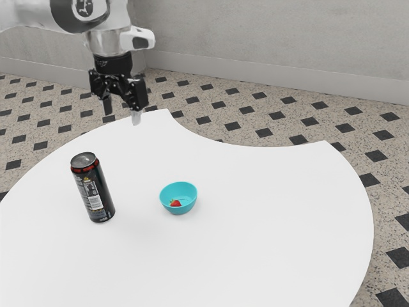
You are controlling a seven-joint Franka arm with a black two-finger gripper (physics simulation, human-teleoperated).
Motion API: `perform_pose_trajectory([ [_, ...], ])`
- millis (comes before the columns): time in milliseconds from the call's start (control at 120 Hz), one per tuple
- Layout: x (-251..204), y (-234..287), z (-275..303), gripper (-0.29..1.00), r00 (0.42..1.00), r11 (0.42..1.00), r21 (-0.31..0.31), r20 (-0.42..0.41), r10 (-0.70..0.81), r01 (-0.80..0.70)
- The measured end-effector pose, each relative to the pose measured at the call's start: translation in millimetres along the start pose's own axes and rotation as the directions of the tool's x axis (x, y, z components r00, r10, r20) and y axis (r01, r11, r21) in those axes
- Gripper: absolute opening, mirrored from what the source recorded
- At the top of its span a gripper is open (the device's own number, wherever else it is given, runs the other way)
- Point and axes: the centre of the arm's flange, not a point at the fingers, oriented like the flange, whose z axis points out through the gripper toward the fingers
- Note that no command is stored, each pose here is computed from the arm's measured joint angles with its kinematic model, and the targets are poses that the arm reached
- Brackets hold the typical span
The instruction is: Take strawberry from the bowl
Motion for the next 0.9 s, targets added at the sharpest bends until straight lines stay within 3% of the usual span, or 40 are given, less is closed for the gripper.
perform_pose_trajectory([
  [225, 40, -1, 87, 0.70, 0.999, 0.999, 0.037, 0.014, -0.035, 0.034],
  [333, 78, 11, 135, 0.70, 0.996, 0.996, -0.020, -0.020, -0.089, 0.089],
  [458, 86, 27, 170, 0.70, 0.972, 0.970, -0.077, -0.020, -0.235, 0.233],
  [592, 79, 9, 201, 0.70, 0.913, 0.909, -0.094, -0.002, -0.407, 0.405],
  [825, 98, -11, 226, 0.70, 0.760, 0.749, -0.173, 0.001, -0.650, 0.640],
  [900, 104, -11, 235, 0.57, 0.726, 0.714, -0.171, 0.008, -0.688, 0.679],
])
